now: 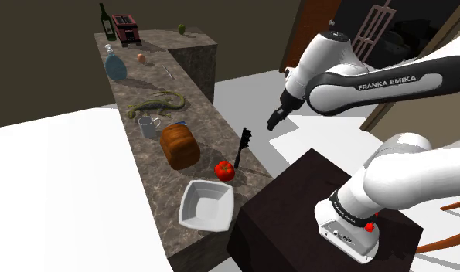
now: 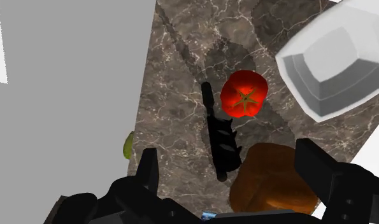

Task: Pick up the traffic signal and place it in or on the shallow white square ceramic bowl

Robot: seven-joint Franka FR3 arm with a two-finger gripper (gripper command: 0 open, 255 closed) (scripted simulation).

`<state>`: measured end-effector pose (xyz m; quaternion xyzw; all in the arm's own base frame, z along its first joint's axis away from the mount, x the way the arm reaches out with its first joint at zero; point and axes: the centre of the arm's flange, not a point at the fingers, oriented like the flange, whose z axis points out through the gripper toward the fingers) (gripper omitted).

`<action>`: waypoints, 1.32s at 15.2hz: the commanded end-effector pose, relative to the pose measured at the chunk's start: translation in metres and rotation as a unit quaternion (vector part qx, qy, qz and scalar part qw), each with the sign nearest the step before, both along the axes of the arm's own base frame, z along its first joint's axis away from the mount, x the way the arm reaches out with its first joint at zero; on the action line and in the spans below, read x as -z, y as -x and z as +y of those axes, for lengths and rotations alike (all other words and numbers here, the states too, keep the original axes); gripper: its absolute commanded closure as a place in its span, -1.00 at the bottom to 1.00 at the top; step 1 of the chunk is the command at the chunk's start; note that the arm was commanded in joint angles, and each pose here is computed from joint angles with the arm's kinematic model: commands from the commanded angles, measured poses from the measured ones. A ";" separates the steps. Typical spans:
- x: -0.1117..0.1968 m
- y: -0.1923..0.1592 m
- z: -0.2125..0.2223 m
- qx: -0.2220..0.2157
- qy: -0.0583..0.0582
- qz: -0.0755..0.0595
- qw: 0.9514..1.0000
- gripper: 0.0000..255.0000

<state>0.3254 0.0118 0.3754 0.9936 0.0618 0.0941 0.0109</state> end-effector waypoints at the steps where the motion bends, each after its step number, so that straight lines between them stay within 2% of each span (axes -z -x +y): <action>1: 0.025 -0.006 0.005 -0.008 -0.001 -0.015 1.000 -1.00; 12: 0.164 -0.041 0.023 -0.047 -0.005 -0.078 0.996 -1.00; 20: 0.204 -0.056 0.025 -0.049 -0.005 -0.081 0.996 -1.00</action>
